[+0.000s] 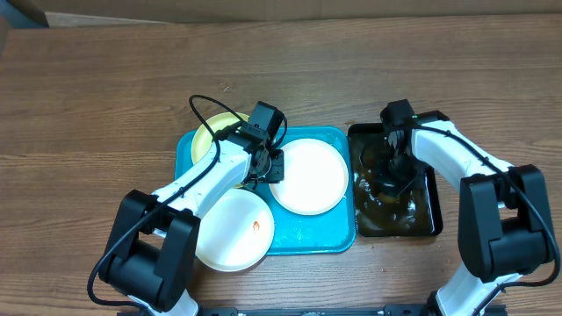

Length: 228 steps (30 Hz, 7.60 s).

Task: Clean dirty plates on tray and stack at the side
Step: 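Return the sponge to the water tray and release it with the right gripper, then lift the white plate with the left gripper and place it left of the tray, then move the left gripper to the yellow plate rim and grasp it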

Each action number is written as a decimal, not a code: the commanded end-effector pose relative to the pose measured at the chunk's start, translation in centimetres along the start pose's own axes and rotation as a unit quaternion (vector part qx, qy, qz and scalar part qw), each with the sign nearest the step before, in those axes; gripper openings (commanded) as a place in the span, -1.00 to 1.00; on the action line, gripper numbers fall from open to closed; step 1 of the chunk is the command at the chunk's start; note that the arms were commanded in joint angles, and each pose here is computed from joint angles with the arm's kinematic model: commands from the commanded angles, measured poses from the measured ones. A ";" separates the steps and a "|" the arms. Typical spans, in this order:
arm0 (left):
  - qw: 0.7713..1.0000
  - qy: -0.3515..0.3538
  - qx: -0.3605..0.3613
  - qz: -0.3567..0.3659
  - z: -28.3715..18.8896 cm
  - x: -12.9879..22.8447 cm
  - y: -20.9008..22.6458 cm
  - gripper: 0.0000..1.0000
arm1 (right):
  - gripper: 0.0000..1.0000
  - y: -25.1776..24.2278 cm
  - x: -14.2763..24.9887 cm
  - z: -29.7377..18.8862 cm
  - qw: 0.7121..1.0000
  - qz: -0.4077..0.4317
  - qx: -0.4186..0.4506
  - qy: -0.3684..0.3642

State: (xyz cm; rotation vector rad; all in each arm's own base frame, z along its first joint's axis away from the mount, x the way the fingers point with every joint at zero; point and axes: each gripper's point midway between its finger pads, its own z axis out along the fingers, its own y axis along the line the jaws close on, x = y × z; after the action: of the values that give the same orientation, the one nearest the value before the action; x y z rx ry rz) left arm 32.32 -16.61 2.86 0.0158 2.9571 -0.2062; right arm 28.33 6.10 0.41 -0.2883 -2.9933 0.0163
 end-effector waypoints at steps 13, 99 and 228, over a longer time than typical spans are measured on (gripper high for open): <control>1.000 0.025 0.003 0.014 0.4 1.5 -1.0 -0.35 | 0.23 -1.0 -4.8 -5.3 0.997 0.034 -0.031 -0.059; 0.911 -0.318 -0.079 0.251 -18.1 -11.5 -16.6 -0.92 | 1.00 -16.0 -13.3 -14.0 0.943 0.239 -0.118 -0.197; 0.982 -0.022 -0.080 -0.167 -9.1 -7.8 14.8 0.18 | 1.00 -16.0 -13.3 -14.0 0.944 0.238 -0.118 -0.197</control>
State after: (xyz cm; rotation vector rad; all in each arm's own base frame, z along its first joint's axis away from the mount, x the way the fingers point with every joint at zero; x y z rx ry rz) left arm 39.32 -1.49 12.32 -0.4494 2.8982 -0.0572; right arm 39.93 -12.43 12.39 -1.1678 -3.2000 -0.2568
